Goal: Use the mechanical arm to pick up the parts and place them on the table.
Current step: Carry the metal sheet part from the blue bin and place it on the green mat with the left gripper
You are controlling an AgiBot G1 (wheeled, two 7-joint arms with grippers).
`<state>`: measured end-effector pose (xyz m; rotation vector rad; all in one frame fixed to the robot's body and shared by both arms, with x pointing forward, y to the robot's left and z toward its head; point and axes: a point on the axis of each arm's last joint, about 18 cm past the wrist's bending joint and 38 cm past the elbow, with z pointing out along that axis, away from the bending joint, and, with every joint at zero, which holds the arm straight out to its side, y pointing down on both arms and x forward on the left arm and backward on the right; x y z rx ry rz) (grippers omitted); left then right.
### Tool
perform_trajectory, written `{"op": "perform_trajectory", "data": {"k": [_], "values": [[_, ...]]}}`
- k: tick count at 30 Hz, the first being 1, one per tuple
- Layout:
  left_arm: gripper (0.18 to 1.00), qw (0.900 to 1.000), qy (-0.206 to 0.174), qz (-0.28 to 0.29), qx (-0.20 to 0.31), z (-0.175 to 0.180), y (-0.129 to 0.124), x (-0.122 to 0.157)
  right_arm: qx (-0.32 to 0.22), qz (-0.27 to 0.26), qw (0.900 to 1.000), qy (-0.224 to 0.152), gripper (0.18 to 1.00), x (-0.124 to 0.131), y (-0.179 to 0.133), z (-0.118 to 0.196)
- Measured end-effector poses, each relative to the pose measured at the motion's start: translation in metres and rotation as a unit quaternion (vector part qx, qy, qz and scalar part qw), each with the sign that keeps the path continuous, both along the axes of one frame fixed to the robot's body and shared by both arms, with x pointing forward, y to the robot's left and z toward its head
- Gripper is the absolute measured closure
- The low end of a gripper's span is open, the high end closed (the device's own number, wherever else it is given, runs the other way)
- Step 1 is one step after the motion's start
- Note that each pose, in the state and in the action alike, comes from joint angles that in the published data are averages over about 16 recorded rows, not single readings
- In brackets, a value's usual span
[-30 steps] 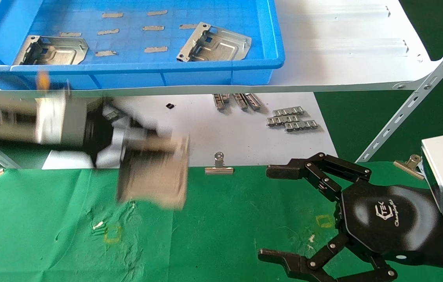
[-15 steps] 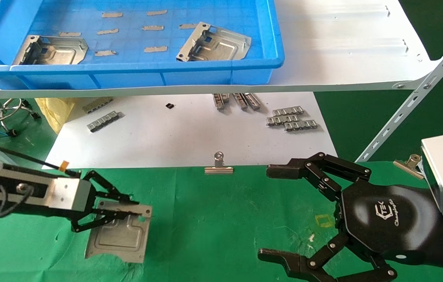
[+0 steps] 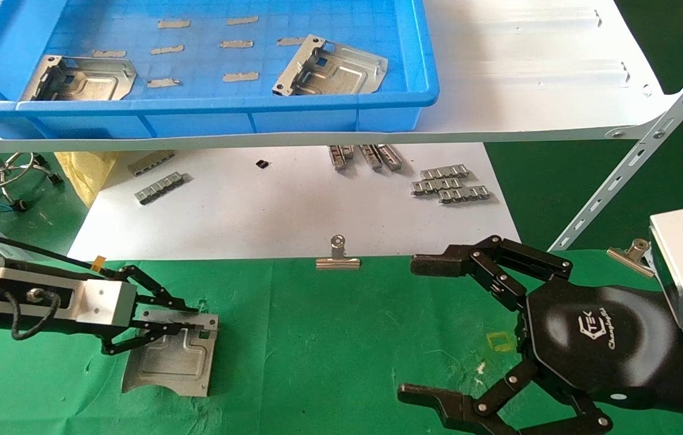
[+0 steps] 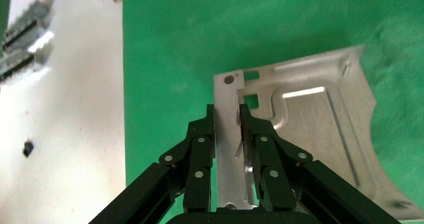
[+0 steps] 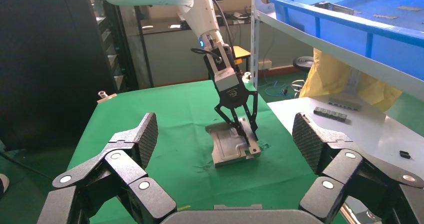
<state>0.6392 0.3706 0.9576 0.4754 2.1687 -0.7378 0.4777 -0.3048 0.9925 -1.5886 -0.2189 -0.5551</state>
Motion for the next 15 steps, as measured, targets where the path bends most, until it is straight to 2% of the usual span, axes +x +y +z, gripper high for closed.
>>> {"op": "perform_trajectory", "data": {"k": [7, 11, 15], "values": [[0.854, 0.999, 0.004, 0.009, -0.043, 0.01, 0.001, -0.003, 0.0, 0.0, 1.0, 0.0, 0.178, 0.0, 0.0, 0.0], [0.799, 0.9937, 0.008, 0.021, -0.11, 0.018, 0.002, -0.005, 0.0, 0.0, 1.0, 0.0, 0.178, 0.0, 0.0, 0.0], [0.747, 0.9808, 0.012, 0.036, -0.191, 0.027, 0.007, -0.007, 0.0, 0.0, 1.0, 0.0, 0.178, 0.0, 0.0, 0.0]]}}
